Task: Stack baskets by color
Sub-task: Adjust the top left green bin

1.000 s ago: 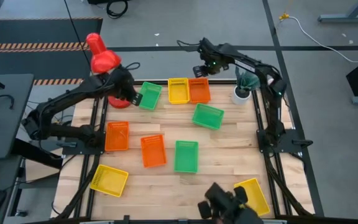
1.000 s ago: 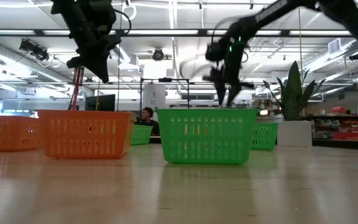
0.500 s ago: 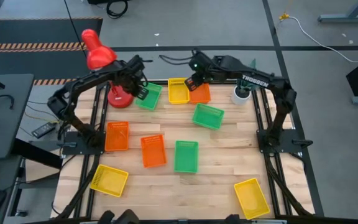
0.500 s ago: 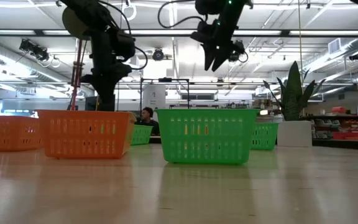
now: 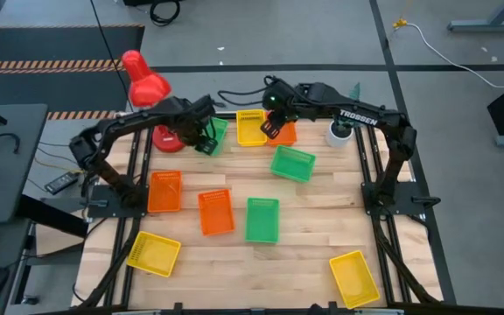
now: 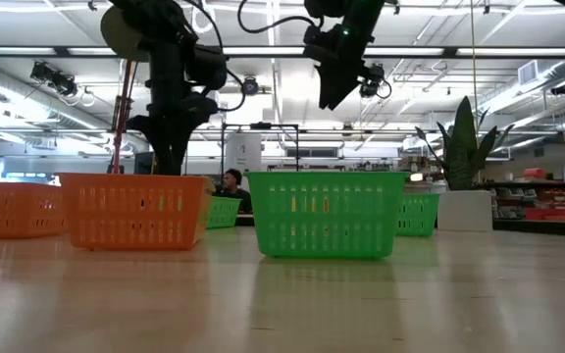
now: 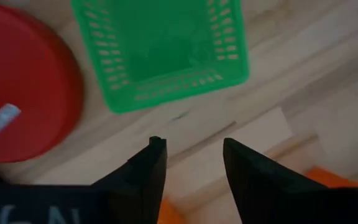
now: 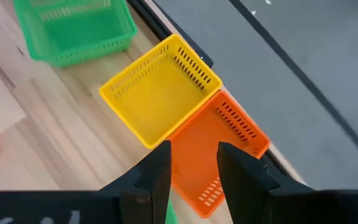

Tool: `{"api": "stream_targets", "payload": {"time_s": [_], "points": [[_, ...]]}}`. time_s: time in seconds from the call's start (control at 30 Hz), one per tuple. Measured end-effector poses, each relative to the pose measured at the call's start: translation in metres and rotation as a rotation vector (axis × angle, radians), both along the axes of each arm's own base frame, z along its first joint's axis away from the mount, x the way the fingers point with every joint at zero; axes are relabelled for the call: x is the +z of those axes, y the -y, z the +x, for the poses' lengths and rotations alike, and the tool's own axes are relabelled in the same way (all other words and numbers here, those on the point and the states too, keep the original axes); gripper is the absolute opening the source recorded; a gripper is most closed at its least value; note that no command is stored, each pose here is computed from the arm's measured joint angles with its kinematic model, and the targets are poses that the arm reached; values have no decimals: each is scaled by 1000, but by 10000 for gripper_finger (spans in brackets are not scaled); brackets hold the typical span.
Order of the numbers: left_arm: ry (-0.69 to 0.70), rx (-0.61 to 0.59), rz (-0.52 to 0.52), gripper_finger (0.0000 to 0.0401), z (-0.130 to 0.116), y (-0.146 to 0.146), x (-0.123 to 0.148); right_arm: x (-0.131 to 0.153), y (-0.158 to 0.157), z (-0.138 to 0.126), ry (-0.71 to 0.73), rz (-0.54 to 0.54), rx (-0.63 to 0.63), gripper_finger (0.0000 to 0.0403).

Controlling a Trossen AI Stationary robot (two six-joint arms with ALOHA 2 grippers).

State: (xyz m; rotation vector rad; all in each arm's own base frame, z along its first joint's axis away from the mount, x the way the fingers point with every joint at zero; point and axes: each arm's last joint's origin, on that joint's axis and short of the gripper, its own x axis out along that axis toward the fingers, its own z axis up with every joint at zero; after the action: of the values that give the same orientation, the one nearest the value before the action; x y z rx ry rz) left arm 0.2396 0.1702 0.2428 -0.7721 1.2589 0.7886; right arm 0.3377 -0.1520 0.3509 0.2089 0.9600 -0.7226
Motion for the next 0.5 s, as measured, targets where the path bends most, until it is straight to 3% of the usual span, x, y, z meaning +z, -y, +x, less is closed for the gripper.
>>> {"api": "stream_targets", "payload": {"time_s": [0.27,0.5], "points": [[84,149,6,159,21,30,-28,-1,22,-11,-66,-17,136,134],[55,438,47,157,24,60,-48,8,47,-33,-72,-25,208,134]]}}
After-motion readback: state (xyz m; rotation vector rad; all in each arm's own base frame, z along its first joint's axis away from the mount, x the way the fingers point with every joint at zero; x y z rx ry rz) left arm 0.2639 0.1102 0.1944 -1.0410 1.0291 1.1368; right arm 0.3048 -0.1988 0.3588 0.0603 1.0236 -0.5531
